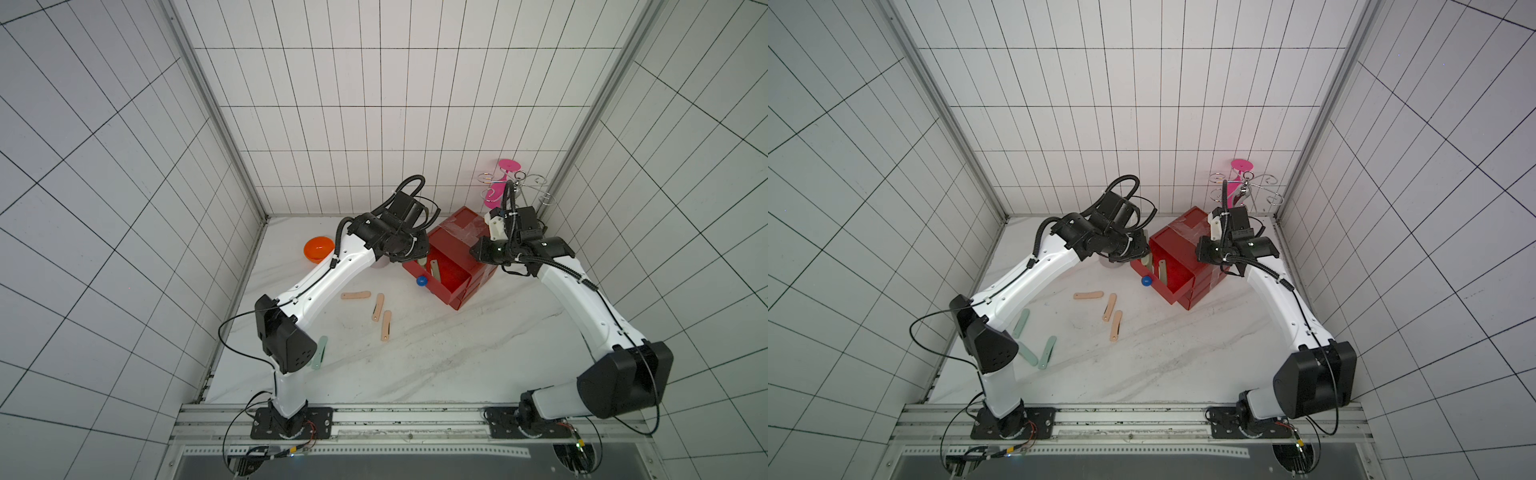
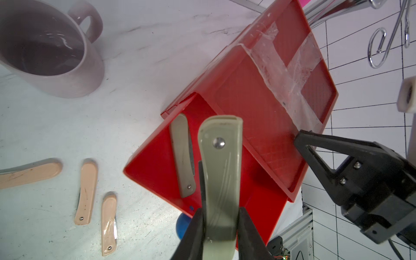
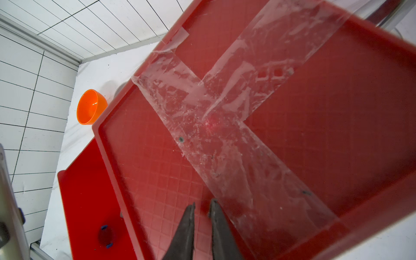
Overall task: Place the fruit knives into the drawer by color
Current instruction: Place the fruit knife in the drawer.
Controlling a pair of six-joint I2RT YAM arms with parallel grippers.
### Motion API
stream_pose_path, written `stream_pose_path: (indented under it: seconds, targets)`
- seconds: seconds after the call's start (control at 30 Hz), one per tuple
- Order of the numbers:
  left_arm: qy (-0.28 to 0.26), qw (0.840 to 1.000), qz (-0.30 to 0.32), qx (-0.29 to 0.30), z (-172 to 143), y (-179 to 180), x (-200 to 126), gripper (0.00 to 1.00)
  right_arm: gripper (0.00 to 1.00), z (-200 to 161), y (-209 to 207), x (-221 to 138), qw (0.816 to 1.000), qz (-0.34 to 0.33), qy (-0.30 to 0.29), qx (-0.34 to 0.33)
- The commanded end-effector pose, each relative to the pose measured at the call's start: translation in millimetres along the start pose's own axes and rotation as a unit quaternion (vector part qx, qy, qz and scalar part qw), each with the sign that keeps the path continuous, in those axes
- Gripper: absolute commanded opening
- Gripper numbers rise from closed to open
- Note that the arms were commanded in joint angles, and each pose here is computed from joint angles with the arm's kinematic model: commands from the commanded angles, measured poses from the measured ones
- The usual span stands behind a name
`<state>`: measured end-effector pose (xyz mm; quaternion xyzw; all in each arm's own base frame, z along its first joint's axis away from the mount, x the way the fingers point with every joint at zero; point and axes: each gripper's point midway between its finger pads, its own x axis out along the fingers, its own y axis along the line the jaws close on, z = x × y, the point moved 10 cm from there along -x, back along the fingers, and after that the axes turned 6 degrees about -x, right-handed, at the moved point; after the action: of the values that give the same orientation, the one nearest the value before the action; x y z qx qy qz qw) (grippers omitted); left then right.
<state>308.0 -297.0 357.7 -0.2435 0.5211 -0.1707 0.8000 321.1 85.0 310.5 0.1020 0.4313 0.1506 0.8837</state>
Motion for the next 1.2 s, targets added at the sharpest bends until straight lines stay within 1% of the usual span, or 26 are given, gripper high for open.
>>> stream_pose_path:
  seconds: [0.0, 0.27, 0.53, 0.67, 0.87, 1.07, 1.17]
  targets:
    - [0.016, 1.0, -0.002, 0.0, -6.3, -11.1, 8.9, 0.28, 0.17, -63.5, -23.5, 26.9, 0.975, -0.065, 0.209, 0.04]
    - [0.028, 1.0, 0.004, 0.004, -19.7, -17.2, 26.2, 0.29, 0.17, -62.0, -23.3, 27.6, 0.975, -0.062, 0.208, 0.039]
    - [0.039, 0.999, 0.015, 0.001, -30.1, -11.6, 41.3, 0.29, 0.17, -66.1, -23.4, 25.5, 0.975, -0.061, 0.21, 0.039]
    - [0.041, 0.999, 0.014, 0.0, -33.1, -11.1, 42.9, 0.29, 0.18, -66.8, -24.0, 24.5, 0.975, -0.063, 0.21, 0.04]
    - [0.021, 1.0, 0.004, 0.003, -30.9, -15.3, 27.3, 0.29, 0.18, -67.4, -24.2, 26.0, 0.975, -0.063, 0.211, 0.04]
    - [-0.025, 0.999, -0.026, 0.017, -20.5, -29.1, -10.0, 0.29, 0.18, -64.5, -23.6, 26.6, 0.975, -0.061, 0.21, 0.039]
    - [-0.047, 0.998, -0.039, 0.024, -17.7, -31.8, -27.8, 0.25, 0.18, -64.3, -23.8, 26.4, 0.975, -0.062, 0.212, 0.04]
